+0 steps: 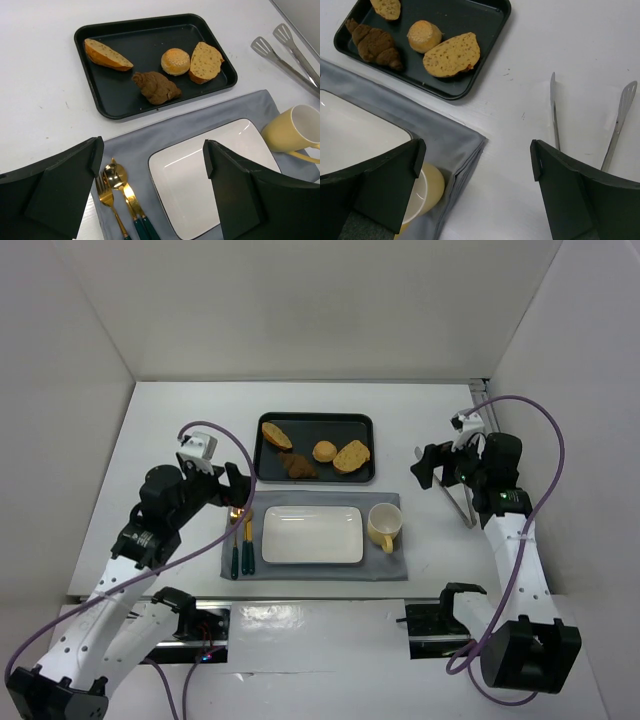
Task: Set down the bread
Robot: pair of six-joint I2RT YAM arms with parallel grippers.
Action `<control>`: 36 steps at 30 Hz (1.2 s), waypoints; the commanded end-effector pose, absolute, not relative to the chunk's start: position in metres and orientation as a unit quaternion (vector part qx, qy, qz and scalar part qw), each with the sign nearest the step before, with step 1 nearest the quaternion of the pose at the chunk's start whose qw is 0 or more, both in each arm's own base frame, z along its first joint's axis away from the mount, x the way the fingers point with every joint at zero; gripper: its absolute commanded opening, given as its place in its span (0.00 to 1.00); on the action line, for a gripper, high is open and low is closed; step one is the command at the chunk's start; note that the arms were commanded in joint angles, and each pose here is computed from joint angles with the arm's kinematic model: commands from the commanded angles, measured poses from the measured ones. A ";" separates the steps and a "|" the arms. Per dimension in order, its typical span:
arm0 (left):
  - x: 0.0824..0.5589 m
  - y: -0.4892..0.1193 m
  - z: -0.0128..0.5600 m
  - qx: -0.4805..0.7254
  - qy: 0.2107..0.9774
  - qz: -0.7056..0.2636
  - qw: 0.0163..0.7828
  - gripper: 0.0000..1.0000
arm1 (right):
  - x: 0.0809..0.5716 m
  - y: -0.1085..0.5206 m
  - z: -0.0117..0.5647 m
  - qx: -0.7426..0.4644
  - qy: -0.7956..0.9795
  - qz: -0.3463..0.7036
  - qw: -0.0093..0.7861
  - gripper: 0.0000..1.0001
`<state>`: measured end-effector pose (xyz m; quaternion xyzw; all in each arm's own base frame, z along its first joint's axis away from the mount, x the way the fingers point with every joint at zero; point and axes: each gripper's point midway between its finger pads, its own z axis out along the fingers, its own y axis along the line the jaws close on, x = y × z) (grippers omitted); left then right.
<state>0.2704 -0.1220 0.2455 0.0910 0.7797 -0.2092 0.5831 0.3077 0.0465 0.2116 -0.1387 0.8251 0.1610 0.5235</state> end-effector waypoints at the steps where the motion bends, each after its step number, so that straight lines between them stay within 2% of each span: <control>1: 0.271 -0.127 0.260 0.095 0.760 -0.227 0.602 1.00 | 0.320 0.039 0.238 -0.115 0.812 0.142 0.554 0.99; 7: 0.269 -0.126 0.263 0.095 0.757 -0.228 0.606 1.00 | 0.318 0.030 0.232 -0.140 0.808 0.102 0.563 0.99; 10: 0.269 -0.126 0.263 0.095 0.757 -0.228 0.606 1.00 | 0.324 0.030 0.219 -0.162 0.819 0.103 0.541 0.99; 11: 0.269 -0.126 0.263 0.095 0.757 -0.228 0.606 1.00 | 0.325 0.030 0.215 -0.161 0.823 0.105 0.534 0.97; 12: 0.268 -0.128 0.263 0.098 0.756 -0.231 0.604 1.00 | 0.330 0.029 0.218 -0.161 0.823 0.105 0.535 0.91; 13: 0.268 -0.128 0.263 0.098 0.756 -0.231 0.604 1.00 | 0.334 0.028 0.218 -0.169 0.822 0.100 0.534 0.73; 14: 0.268 -0.128 0.263 0.098 0.756 -0.231 0.604 1.00 | 0.340 0.026 0.212 -0.165 0.830 0.099 0.524 0.01; 16: 0.268 -0.128 0.263 0.098 0.756 -0.231 0.604 1.00 | 0.350 0.012 0.210 -0.140 0.838 0.068 0.524 0.00; 17: 0.270 -0.126 0.268 0.094 0.753 -0.228 0.610 1.00 | 0.352 0.008 0.205 -0.140 0.842 0.059 0.518 0.00; 18: 0.269 -0.126 0.265 0.094 0.758 -0.227 0.605 1.00 | 0.360 0.002 0.204 -0.145 0.845 0.043 0.513 0.58; 19: 0.270 -0.125 0.260 0.087 0.764 -0.225 0.598 1.00 | 0.362 -0.006 0.198 -0.143 0.851 0.024 0.505 0.81; 22: 0.269 -0.124 0.263 0.087 0.764 -0.225 0.598 1.00 | 0.364 -0.026 0.178 -0.158 0.859 -0.035 0.486 1.00; 26: 0.265 -0.125 0.270 0.087 0.757 -0.233 0.605 1.00 | 0.357 -0.045 0.147 -0.186 0.863 -0.087 0.462 1.00; 36: 0.257 -0.127 0.282 0.087 0.747 -0.247 0.611 1.00 | 0.358 -0.057 0.105 -0.199 0.888 -0.062 0.409 1.00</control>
